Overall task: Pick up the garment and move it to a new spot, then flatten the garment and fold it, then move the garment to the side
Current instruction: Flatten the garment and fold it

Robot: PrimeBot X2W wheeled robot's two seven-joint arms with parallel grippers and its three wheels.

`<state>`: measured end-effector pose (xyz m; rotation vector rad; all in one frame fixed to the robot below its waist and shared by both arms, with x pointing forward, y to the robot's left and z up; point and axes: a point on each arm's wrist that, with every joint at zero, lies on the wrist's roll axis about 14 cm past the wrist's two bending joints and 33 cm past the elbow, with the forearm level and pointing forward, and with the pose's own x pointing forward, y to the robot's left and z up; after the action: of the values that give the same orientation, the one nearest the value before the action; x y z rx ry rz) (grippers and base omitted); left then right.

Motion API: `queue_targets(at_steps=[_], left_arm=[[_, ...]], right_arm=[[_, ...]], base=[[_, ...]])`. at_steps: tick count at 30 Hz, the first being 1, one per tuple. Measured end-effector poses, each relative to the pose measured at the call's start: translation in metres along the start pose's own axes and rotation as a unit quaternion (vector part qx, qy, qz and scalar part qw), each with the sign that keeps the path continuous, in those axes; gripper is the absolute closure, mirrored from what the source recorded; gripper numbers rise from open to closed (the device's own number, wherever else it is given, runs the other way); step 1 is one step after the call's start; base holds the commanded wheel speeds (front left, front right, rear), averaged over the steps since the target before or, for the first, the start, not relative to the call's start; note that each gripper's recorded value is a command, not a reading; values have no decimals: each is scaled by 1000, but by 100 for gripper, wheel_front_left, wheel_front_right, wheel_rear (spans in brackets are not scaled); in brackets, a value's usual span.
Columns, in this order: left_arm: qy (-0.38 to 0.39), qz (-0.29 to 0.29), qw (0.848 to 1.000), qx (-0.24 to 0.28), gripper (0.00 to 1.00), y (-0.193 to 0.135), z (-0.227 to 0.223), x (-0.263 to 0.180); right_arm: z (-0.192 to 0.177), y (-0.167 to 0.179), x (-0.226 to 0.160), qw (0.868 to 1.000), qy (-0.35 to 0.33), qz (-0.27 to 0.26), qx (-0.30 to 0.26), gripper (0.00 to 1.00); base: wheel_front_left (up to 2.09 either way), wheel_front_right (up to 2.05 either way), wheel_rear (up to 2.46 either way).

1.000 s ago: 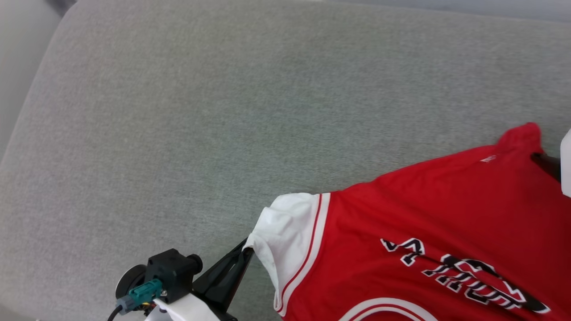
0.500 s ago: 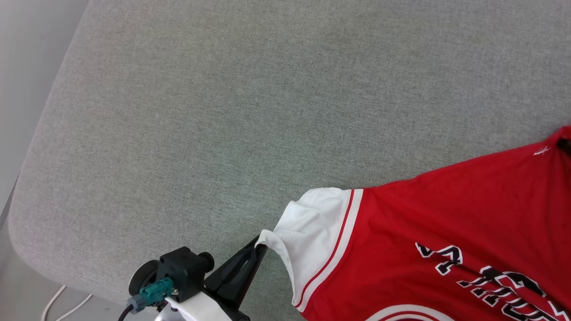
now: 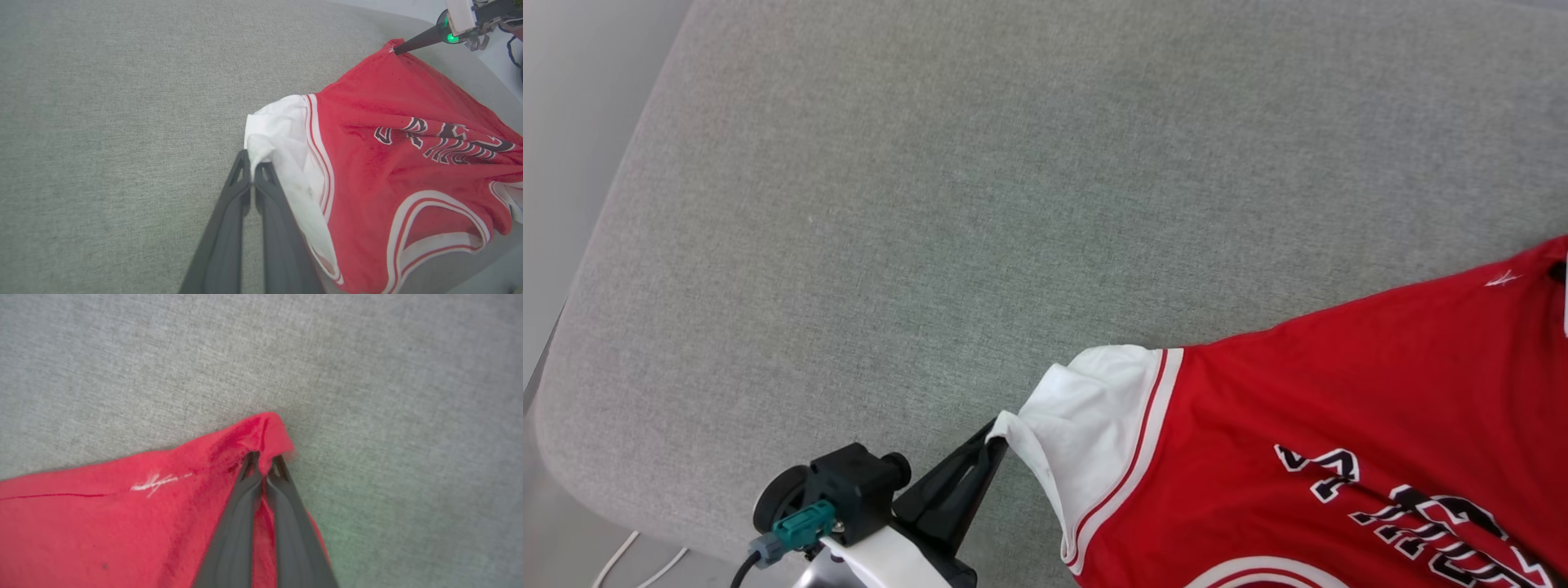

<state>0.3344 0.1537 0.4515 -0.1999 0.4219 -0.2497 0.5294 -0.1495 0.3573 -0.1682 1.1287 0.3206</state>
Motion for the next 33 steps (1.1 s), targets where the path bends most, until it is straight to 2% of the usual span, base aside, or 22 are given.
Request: queue_targets(at_steps=[8,16,20,24,33], left_arm=[[-71,-9,997,43,100,-2,43,-8],[-180,-29,978,101,100,-16,112,-25],[-253,-51,959,113,100,-32,157,-37],[-326,-70,934,127,100,-48,202,-52],[-470,-96,864,156,100,-77,296,-90]], right_arm=[[35,3,-50,993,-119,8,6,100],[70,-13,-144,965,-261,-14,4,100],[81,-12,-196,944,-330,-15,-1,100],[88,-6,-243,920,-391,-18,-10,100],[93,6,-329,866,-498,-23,-28,100]], base=[[0,0,0],[0,0,0],[0,0,0],[0,0,0],[0,0,0]])
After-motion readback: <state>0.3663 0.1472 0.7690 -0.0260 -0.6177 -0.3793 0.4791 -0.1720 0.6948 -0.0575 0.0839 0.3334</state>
